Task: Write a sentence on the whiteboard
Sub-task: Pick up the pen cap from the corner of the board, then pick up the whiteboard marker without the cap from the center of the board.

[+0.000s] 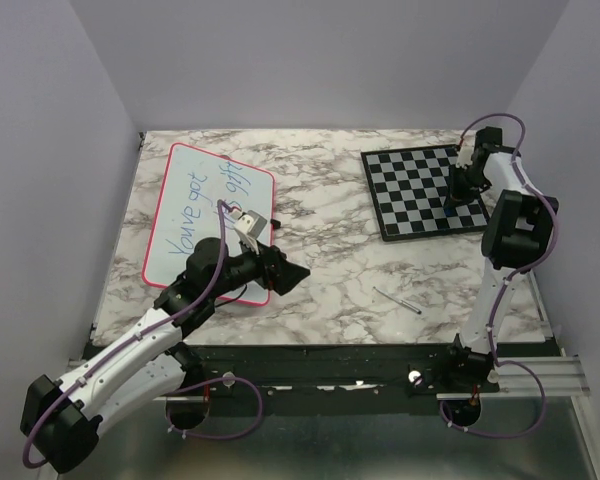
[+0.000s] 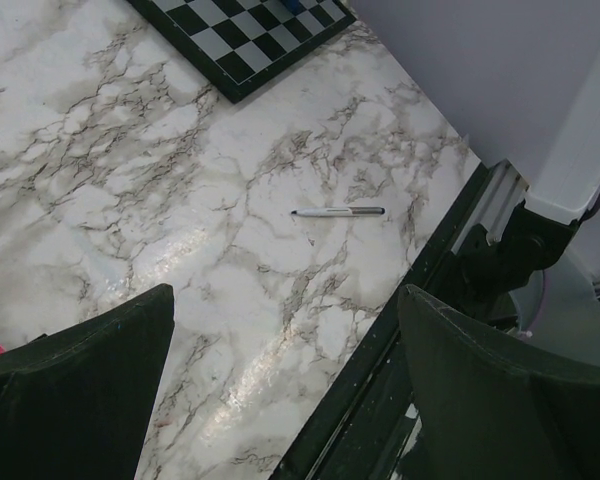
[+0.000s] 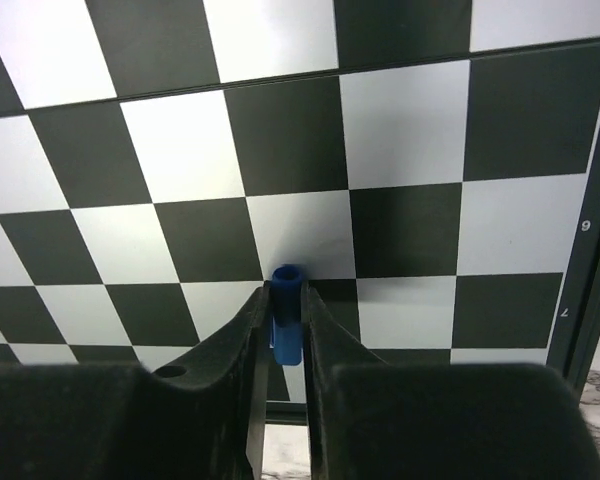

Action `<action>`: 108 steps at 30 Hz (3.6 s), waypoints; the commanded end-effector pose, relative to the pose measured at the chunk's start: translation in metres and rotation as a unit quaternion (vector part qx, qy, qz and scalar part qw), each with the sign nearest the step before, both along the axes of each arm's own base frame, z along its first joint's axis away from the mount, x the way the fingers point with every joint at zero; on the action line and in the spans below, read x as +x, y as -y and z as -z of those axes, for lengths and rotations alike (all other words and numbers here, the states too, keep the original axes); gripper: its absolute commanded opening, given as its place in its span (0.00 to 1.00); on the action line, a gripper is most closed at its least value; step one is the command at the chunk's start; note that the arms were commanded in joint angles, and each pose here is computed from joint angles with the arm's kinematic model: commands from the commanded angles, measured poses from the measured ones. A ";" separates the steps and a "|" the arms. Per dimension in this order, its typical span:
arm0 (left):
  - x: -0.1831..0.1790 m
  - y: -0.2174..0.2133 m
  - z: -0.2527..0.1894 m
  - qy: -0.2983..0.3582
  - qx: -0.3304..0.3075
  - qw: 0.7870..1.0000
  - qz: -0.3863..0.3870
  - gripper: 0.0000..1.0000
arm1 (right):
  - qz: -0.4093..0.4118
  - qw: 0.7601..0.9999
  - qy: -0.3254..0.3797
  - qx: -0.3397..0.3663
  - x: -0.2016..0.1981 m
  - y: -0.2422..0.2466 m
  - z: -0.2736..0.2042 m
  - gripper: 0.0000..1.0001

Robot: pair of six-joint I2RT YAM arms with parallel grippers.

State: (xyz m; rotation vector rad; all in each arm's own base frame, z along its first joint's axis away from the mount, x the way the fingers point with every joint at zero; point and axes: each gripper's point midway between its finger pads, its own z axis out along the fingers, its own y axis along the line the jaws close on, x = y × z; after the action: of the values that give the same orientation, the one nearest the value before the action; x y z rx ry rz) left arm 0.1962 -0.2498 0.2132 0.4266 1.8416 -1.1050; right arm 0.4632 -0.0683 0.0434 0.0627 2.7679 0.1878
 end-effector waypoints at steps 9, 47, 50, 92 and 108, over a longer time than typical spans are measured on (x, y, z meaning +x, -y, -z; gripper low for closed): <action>-0.009 0.004 -0.008 -0.009 -0.036 0.999 0.013 0.99 | -0.106 0.992 -0.063 -0.034 -0.026 0.005 0.023 0.35; -0.014 0.162 0.135 -0.374 0.196 0.893 -0.156 0.98 | -0.229 0.969 0.059 0.071 -0.042 -0.050 -0.010 0.00; -0.020 0.171 0.145 -0.401 0.260 0.858 -0.190 0.91 | -0.226 0.967 0.069 0.091 -0.041 -0.058 -0.014 0.01; -0.008 0.089 0.222 -0.321 0.547 0.754 -0.168 0.35 | -0.242 0.958 0.089 0.129 -0.047 -0.072 -0.015 0.01; -0.039 0.087 0.225 -0.332 0.436 0.837 0.012 0.40 | -0.256 0.953 0.103 0.128 -0.063 -0.077 -0.035 0.00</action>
State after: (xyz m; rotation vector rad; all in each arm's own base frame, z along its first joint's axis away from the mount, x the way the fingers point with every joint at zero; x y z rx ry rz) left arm 0.1796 -0.3304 0.0185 0.5811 2.8862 -0.1867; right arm 0.4031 0.0055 0.0699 -0.5544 2.5127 0.6263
